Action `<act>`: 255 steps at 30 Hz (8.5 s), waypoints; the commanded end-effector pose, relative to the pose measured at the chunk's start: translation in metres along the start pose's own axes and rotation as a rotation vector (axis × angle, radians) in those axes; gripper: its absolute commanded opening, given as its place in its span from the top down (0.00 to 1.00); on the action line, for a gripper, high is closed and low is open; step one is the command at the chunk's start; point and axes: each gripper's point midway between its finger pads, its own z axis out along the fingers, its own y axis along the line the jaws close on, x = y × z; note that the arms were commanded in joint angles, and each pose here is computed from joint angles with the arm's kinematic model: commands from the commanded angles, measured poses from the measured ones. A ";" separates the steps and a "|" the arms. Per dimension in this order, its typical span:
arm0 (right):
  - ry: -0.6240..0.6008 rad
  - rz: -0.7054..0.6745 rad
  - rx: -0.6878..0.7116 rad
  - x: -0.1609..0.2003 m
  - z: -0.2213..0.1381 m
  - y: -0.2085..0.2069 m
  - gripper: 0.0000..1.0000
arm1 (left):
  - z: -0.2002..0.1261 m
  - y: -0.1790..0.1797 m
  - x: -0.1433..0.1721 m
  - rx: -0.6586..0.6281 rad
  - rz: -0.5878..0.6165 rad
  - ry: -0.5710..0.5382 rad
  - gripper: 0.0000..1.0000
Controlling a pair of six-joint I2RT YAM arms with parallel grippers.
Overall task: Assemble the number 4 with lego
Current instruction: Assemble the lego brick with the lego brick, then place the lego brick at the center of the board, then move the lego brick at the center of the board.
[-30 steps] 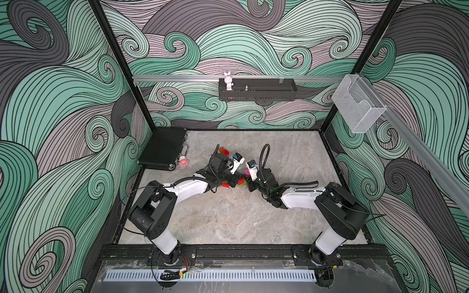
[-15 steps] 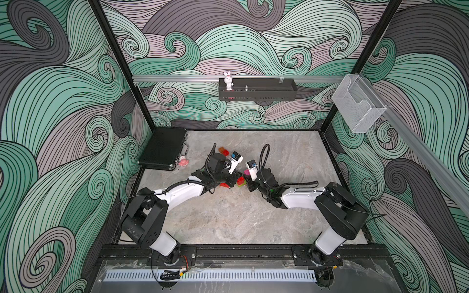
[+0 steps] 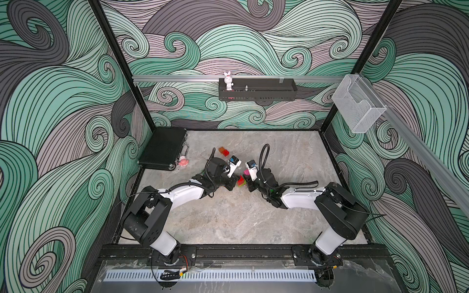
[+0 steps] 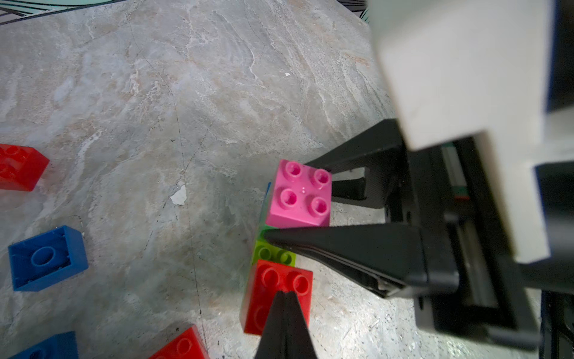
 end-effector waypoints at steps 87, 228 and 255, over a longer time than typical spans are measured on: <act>0.427 -0.076 -0.110 0.114 -0.034 0.013 0.60 | 0.043 -0.003 0.040 -0.002 0.266 -0.108 0.64; 0.123 0.652 0.091 0.001 -0.140 -0.126 0.02 | 0.050 0.213 -0.052 -0.735 -0.365 0.344 0.10; 0.085 0.617 0.084 -0.005 -0.139 -0.124 0.04 | 0.105 0.275 -0.032 -0.702 -0.436 0.374 0.57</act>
